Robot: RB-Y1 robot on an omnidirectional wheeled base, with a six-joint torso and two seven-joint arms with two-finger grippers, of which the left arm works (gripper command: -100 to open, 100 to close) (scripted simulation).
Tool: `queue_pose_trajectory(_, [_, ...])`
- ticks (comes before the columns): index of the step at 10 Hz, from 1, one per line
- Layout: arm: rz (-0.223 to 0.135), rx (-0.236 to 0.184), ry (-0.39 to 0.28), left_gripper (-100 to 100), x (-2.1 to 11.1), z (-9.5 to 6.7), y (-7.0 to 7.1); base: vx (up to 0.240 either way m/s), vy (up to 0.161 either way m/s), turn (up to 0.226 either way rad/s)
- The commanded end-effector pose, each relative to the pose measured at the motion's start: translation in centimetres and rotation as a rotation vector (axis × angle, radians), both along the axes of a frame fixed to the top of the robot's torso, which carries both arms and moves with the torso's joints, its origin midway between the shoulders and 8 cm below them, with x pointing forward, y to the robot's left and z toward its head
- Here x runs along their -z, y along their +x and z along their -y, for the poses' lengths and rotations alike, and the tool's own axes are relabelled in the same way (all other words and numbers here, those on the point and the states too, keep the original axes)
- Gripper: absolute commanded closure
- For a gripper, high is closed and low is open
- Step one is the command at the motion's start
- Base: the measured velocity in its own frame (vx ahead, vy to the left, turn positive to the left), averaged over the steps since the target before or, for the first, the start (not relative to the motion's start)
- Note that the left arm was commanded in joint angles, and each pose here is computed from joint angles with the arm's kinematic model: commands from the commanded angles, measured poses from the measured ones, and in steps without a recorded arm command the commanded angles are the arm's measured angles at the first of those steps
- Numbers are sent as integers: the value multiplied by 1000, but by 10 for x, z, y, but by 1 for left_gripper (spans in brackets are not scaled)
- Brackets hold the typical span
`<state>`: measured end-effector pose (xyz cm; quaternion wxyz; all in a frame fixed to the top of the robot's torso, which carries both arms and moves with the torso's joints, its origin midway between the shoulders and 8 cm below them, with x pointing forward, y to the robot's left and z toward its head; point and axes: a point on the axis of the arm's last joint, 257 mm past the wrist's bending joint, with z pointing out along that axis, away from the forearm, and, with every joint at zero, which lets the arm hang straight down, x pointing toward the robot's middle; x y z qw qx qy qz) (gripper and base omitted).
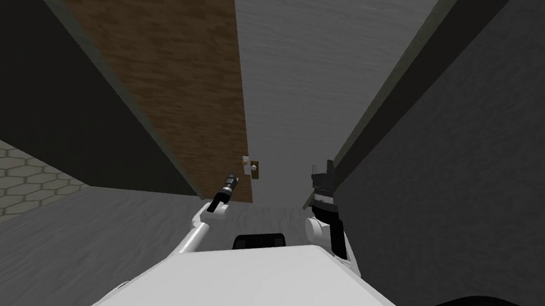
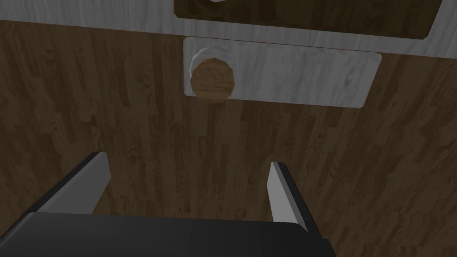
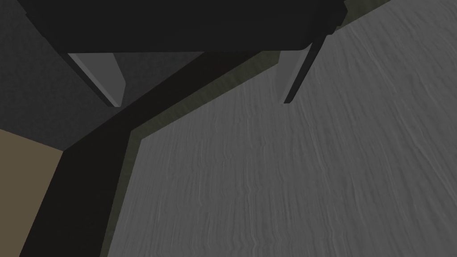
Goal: Pull the door open
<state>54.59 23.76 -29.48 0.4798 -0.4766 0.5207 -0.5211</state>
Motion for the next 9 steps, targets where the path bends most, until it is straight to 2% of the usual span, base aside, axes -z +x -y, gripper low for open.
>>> queue_pose_trajectory(1, [0,0,0,-100,0,0,0,83,-22,-17])
queue_pose_trajectory(2, [-26,-42,15,-100,12,-31,-6,-96,75,136])
queue_pose_trajectory(3, [-34,-59,21,-100,16,-43,-8,-159,112,74])
queue_pose_trajectory(5, [-56,-113,38,-100,25,-82,-16,-131,87,15])
queue_pose_trajectory(6, [-63,-133,44,-100,27,-96,-19,-93,29,-3])
queue_pose_trajectory(8, [-79,-191,60,-100,32,-138,-28,-58,8,-32])
queue_pose_trajectory(9, [-83,-210,65,-100,32,-151,-30,-26,-2,-46])
